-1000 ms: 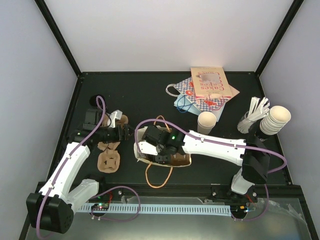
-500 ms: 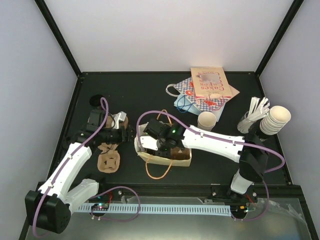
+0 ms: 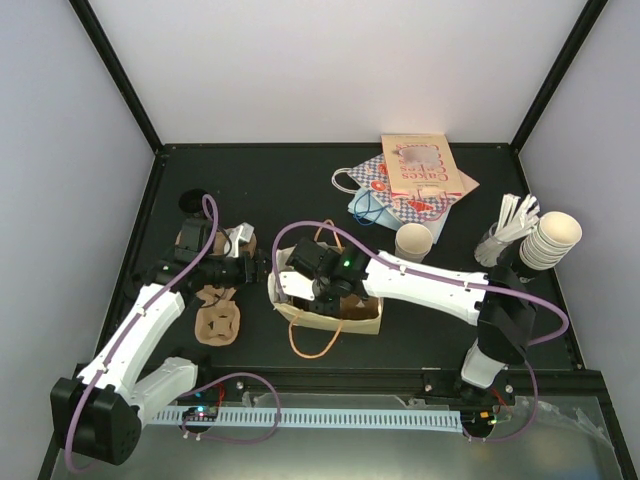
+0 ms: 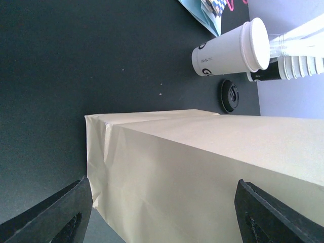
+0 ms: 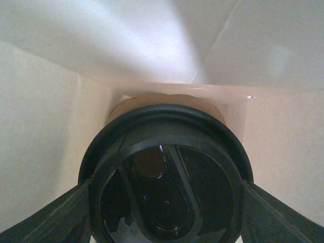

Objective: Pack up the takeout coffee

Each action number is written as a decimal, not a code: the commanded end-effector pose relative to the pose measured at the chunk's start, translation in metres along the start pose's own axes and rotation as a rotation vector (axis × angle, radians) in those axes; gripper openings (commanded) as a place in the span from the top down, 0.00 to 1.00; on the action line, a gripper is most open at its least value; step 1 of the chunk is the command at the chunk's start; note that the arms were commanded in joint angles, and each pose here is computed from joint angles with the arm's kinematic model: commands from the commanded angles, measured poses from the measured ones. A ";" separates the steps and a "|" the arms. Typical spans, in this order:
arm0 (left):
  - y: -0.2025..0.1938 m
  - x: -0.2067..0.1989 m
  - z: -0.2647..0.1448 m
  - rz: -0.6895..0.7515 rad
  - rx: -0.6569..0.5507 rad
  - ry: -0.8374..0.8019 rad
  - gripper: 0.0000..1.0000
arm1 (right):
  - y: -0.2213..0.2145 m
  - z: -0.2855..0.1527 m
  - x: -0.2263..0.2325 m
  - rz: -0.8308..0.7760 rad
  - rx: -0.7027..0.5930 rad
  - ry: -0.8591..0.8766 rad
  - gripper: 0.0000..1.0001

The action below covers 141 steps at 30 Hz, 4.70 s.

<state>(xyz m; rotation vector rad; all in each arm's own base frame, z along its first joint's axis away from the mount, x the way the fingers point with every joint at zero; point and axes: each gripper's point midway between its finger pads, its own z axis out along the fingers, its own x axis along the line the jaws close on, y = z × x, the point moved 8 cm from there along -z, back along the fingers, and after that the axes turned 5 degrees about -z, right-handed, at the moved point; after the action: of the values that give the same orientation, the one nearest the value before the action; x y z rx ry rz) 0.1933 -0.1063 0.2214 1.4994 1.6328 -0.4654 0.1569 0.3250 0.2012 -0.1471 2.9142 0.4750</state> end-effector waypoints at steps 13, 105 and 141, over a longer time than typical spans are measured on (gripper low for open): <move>0.001 -0.006 0.006 0.010 0.018 -0.025 0.21 | -0.044 0.039 0.029 0.075 0.187 0.275 0.46; 0.002 -0.016 0.007 0.033 0.022 -0.007 0.20 | -0.050 0.022 0.005 0.180 0.192 0.148 0.44; 0.002 -0.019 0.001 0.049 0.009 0.009 0.21 | -0.054 0.030 0.015 0.231 0.224 0.273 0.42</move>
<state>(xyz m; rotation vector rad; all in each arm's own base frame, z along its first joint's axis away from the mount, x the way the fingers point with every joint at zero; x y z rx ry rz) 0.1934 -0.1176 0.2172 1.5402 1.6614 -0.4820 0.1744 0.3118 0.1997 0.0989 3.0030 0.5782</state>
